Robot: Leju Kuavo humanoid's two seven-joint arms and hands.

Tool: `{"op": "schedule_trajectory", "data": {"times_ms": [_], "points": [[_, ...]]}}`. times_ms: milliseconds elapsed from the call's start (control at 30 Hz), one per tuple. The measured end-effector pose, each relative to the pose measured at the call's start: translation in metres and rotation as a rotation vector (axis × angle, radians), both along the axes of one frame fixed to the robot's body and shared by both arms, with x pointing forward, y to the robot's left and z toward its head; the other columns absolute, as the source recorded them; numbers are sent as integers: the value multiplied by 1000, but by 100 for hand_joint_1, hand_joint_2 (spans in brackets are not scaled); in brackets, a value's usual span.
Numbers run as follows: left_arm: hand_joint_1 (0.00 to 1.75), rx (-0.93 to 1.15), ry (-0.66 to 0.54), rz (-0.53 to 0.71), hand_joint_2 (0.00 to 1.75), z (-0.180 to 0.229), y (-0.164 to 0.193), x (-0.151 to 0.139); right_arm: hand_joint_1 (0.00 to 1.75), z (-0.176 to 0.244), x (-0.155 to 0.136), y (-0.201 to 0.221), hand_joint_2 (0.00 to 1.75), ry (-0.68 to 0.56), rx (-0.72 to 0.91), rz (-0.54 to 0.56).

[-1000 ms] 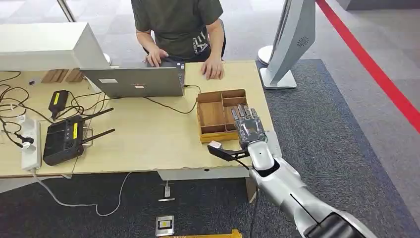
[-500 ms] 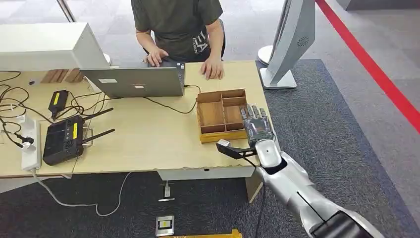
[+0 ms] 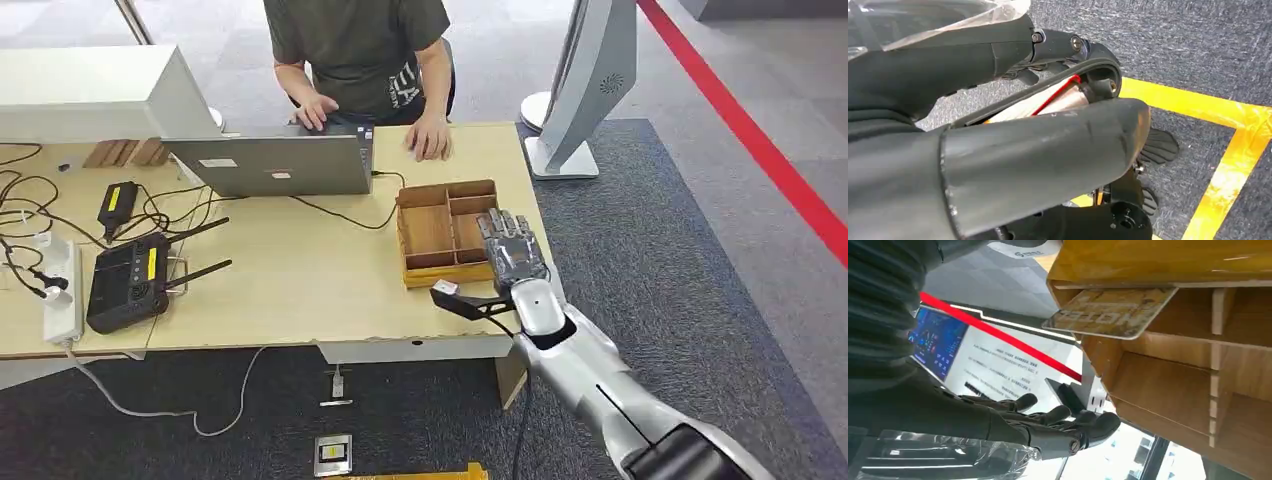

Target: Pass the card to the sensor for recognition and then transmit it.

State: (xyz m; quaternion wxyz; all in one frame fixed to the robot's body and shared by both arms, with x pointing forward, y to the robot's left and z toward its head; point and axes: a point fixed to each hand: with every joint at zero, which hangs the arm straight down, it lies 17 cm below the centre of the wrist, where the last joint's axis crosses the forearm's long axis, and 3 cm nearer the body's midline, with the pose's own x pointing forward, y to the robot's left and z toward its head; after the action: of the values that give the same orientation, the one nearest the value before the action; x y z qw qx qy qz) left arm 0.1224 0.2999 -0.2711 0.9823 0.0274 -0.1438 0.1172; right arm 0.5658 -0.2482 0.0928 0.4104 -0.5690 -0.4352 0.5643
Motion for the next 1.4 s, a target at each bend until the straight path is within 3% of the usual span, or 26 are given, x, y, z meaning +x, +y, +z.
{"op": "schedule_trajectory", "data": {"times_ms": [1400], "points": [[0, 0, 5, -7, 0, 0, 0, -1, 0, -10, -3, -3, 175, 41, 16, -25]]}}
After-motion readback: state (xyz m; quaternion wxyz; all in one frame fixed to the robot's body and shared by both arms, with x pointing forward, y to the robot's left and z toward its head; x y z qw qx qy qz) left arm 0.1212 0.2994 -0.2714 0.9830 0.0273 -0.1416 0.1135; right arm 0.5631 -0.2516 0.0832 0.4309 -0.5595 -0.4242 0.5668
